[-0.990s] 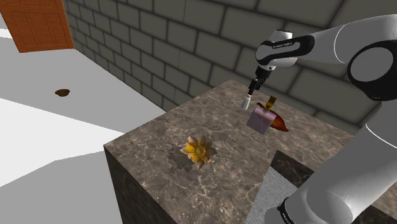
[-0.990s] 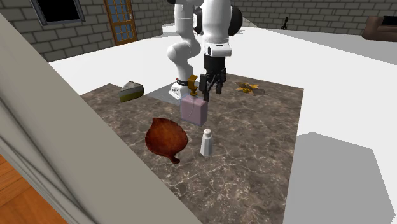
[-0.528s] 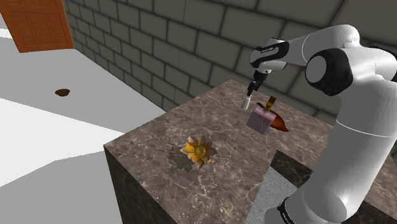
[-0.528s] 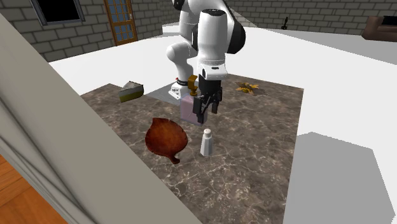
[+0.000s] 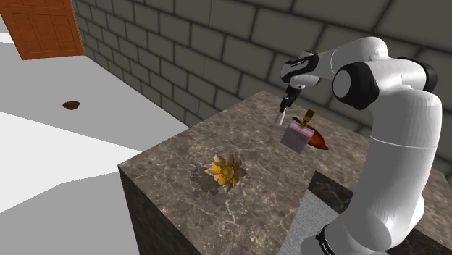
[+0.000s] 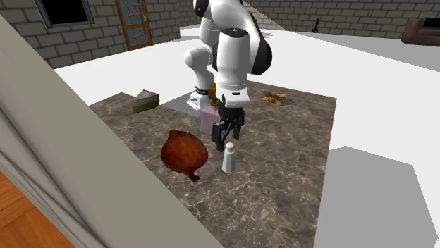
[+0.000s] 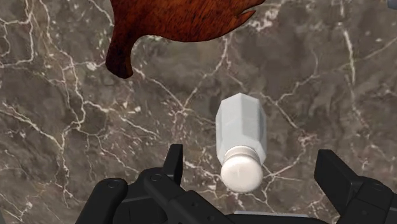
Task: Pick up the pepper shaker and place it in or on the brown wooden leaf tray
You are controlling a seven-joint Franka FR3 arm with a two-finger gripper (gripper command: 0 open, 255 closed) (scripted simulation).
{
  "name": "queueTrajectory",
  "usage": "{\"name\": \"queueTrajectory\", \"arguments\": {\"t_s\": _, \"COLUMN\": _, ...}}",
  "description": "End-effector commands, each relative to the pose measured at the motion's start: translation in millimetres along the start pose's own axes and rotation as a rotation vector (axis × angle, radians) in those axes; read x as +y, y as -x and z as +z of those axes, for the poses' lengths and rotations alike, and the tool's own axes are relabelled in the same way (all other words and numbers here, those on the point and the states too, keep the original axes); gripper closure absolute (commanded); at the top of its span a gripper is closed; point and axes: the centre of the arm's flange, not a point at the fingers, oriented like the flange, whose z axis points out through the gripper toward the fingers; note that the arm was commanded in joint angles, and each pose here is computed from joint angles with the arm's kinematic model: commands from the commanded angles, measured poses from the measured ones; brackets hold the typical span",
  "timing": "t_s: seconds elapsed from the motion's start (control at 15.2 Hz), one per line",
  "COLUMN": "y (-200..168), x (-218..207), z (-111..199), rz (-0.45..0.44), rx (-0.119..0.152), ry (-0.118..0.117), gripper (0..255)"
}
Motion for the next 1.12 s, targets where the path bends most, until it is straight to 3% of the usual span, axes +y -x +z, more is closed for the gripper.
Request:
{"name": "queueTrajectory", "arguments": {"t_s": 0.0, "y": 0.1, "x": 0.6, "z": 14.0, "rz": 0.0, "rx": 0.0, "ry": 0.0, "gripper": 0}}
{"name": "queueTrajectory", "arguments": {"t_s": 0.53, "y": 0.1, "x": 0.6, "z": 14.0, "rz": 0.0, "rx": 0.0, "ry": 0.0, "gripper": 0}}
{"name": "queueTrajectory", "arguments": {"t_s": 0.59, "y": 0.1, "x": 0.6, "z": 14.0, "rz": 0.0, "rx": 0.0, "ry": 0.0, "gripper": 255}}
{"name": "queueTrajectory", "arguments": {"t_s": 1.06, "y": 0.1, "x": 0.7, "z": 13.9, "rz": 0.0, "rx": 0.0, "ry": 0.0, "gripper": 255}}
